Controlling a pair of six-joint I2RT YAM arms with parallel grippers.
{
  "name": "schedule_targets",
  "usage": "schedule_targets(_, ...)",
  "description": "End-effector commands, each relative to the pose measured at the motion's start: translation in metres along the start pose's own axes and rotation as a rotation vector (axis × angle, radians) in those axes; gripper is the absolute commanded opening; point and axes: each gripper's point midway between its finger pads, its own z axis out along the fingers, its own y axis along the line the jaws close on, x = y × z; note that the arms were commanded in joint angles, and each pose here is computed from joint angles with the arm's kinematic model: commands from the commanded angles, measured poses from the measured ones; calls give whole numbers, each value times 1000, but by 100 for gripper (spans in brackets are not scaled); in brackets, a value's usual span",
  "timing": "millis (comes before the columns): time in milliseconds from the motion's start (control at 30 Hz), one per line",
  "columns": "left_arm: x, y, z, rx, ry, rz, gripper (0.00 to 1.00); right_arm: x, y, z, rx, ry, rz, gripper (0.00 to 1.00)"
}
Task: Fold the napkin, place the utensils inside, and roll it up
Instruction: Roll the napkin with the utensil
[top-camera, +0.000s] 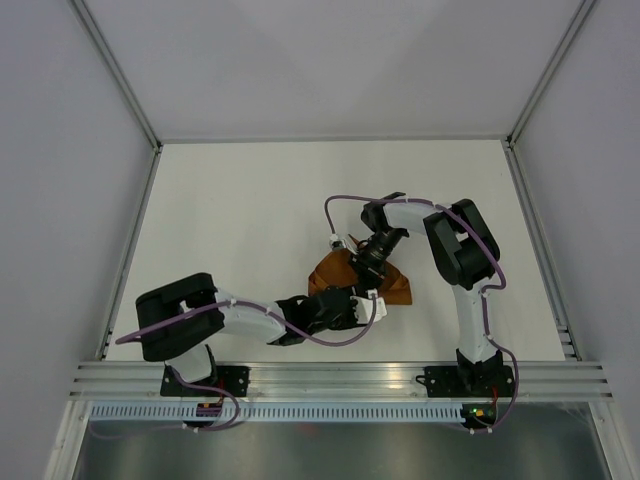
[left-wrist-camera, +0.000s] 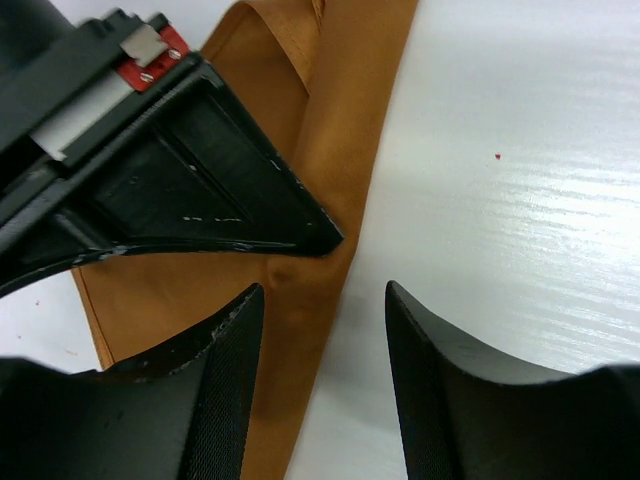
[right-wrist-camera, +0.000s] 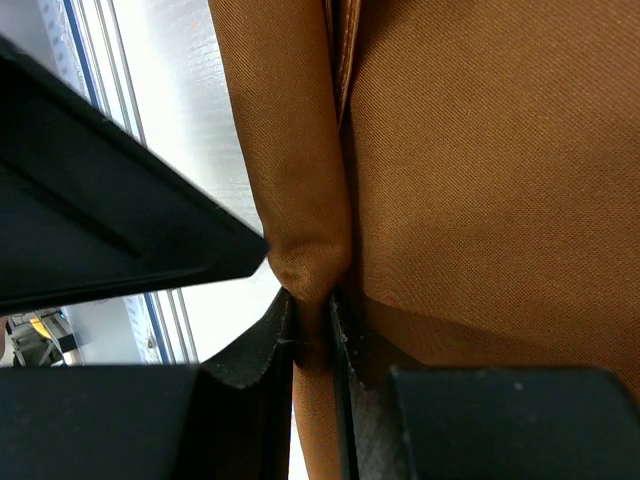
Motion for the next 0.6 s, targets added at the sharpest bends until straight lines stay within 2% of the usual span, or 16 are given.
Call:
schedule_targets(0, -14, 7, 10, -27, -44, 63, 57, 30, -62, 10, 165, 139, -71, 0)
schedule_targets(433, 20, 5, 28, -38, 78, 71, 55, 32, -60, 9, 154, 140, -65, 0)
schedule_targets(533, 26, 0, 29, 8, 107, 49, 45, 32, -60, 8, 155, 139, -64, 0)
schedule_targets(567, 27, -4, 29, 31, 108, 47, 38, 32, -59, 8, 152, 141, -63, 1)
